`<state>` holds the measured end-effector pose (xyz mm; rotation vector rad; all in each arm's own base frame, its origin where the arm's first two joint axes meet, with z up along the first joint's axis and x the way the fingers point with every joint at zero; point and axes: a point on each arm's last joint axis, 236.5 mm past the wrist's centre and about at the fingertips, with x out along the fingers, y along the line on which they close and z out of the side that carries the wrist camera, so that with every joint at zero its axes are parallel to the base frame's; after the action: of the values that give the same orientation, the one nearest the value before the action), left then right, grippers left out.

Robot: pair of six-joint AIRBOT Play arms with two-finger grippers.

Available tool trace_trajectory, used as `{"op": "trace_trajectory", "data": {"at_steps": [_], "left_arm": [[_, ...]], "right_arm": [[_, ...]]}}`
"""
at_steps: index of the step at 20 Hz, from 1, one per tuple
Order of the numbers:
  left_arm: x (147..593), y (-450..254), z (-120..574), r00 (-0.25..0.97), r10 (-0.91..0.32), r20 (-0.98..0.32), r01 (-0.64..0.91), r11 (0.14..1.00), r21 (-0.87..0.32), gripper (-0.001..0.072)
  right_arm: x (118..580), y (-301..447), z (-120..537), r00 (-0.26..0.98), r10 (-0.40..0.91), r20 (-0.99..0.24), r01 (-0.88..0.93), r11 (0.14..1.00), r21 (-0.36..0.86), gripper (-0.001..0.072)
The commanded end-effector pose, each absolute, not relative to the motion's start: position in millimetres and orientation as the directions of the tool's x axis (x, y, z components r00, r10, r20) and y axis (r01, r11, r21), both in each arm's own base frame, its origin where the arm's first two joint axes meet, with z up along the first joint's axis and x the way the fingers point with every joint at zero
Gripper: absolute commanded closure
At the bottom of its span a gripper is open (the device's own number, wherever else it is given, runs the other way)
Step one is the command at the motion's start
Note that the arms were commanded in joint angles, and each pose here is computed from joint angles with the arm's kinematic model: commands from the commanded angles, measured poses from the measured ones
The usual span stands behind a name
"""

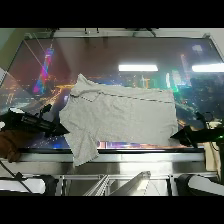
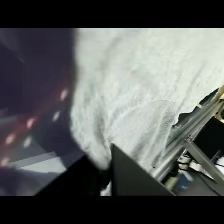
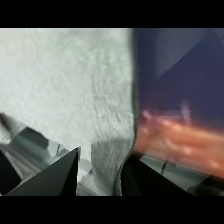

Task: Fold the shirts.

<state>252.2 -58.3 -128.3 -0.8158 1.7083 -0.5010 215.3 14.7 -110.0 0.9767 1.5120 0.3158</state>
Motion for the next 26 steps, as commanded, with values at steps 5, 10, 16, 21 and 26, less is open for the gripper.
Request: {"op": "trace_trajectory", "data": {"at_steps": [5,10,16,21,26], "left_arm": [[254,-58,-132,-0.134,-0.736,-0.664,-0.251,0.673,-0.696,0.0693],[253,-59,-132,-0.136,-0.737,-0.662,-0.243,0.673,-0.699,0.0688],[254,-59,-131,-0.135,-0.739,-0.660,-0.237,0.671,-0.702,0.0688],[292,-66,-60,-0.032,-0.834,-0.551,-0.158,0.549,-0.821,0.0688],[329,-74,169,0.241,-0.950,-0.199,0.324,0.272,-0.906,0.0689]], "right_arm": [[215,3,-94,0.195,0.709,-0.678,0.423,0.562,0.710,0.0379],[193,16,-109,0.146,0.722,-0.676,0.486,0.543,0.685,0.0380],[195,20,-103,0.156,0.741,-0.653,0.488,0.517,0.703,0.0698],[247,18,-28,0.296,0.808,-0.510,0.349,0.406,0.845,0.0699],[329,2,151,0.656,0.726,-0.204,-0.097,0.350,0.932,0.0699]]}}
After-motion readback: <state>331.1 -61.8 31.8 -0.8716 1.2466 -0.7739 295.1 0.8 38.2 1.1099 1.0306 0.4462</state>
